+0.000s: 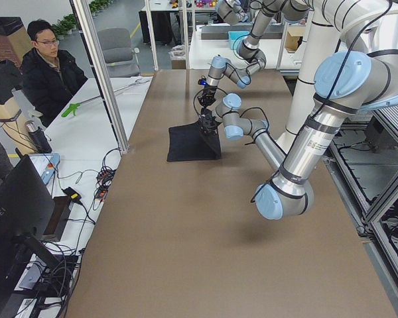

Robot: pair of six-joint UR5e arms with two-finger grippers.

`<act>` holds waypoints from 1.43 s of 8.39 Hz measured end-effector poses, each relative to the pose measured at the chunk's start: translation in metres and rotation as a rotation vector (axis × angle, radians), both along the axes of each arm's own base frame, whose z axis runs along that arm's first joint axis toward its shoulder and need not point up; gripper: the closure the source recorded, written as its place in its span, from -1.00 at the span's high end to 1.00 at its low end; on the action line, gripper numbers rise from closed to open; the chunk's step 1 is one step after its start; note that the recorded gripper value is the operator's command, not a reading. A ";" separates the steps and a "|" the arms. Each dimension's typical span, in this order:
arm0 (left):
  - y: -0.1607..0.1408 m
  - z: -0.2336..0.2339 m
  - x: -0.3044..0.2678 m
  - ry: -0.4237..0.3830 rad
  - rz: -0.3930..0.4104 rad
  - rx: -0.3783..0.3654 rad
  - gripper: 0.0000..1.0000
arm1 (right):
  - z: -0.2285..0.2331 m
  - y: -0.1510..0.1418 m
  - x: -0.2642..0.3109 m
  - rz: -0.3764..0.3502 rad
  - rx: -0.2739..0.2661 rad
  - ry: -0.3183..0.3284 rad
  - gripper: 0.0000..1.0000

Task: Fold clothes

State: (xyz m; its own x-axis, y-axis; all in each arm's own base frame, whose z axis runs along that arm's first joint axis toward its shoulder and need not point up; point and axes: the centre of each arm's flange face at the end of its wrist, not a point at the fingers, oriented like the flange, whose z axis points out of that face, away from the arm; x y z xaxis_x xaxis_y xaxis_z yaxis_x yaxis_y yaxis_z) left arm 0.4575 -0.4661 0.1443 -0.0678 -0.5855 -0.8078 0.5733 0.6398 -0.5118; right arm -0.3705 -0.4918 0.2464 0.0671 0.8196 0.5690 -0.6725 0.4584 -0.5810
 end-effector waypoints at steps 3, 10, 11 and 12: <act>-0.083 0.008 0.019 -0.075 -0.048 -0.020 -0.70 | 0.012 -0.077 -0.030 0.010 0.034 0.034 -0.36; -0.215 0.067 0.041 -0.239 -0.083 0.079 0.89 | 0.043 -0.190 -0.047 -0.096 0.273 0.183 0.90; -0.220 0.068 0.034 -0.246 -0.087 0.086 0.89 | 0.043 -0.190 -0.047 -0.103 0.283 0.189 0.90; -0.226 0.066 0.024 -0.272 -0.076 0.123 0.89 | 0.046 -0.190 -0.046 -0.128 0.310 0.207 0.90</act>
